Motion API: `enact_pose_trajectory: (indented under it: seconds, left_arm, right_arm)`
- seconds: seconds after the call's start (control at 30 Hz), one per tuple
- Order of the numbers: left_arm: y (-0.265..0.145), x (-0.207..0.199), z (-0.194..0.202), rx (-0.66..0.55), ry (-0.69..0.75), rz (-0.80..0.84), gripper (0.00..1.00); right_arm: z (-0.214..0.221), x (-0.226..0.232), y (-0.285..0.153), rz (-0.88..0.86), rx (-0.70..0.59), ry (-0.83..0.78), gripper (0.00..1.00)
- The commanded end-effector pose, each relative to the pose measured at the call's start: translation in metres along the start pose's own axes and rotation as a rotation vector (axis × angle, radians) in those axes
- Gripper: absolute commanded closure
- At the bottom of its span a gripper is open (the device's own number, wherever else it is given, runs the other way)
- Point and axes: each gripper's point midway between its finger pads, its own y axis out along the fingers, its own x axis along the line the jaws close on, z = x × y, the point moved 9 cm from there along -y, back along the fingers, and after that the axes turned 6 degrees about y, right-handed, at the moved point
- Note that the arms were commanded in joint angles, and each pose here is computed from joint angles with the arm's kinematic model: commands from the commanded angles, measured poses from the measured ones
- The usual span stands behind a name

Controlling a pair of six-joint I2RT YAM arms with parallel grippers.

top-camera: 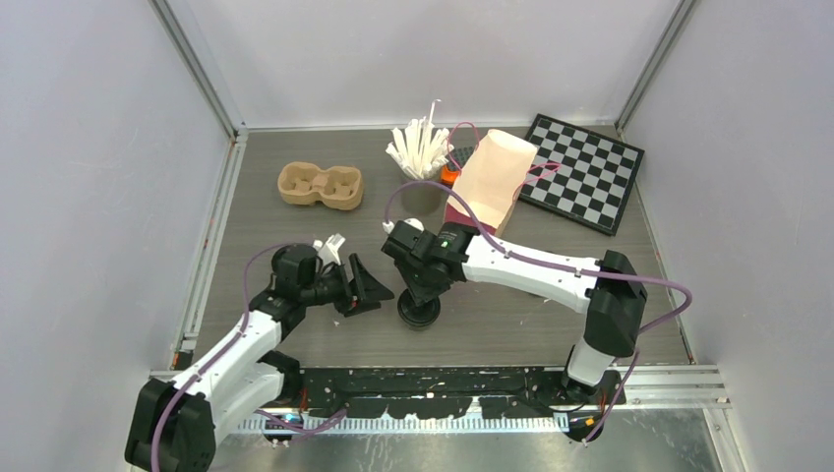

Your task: Pack the takeout coffee

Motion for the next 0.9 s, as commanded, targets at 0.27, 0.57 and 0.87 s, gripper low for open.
enact_pose_trajectory:
  seconds: [0.27,0.57,0.87]
  left_arm:
    - [0.017,-0.015,-0.011,-0.033,0.110,0.102,0.36]
    - [0.031,-0.009,-0.004,0.027,0.123,0.085,0.42]
    - [0.034,0.002,0.003,0.041,0.134,0.004,0.55]
  right_arm:
    - [-0.006,0.001,-0.001,-0.080,-0.135,0.038,0.68]
    - [0.011,-0.007,0.012,-0.079,-0.118,0.061,0.70]
    - [0.020,-0.013,0.012,-0.104,-0.128,0.079,0.70]
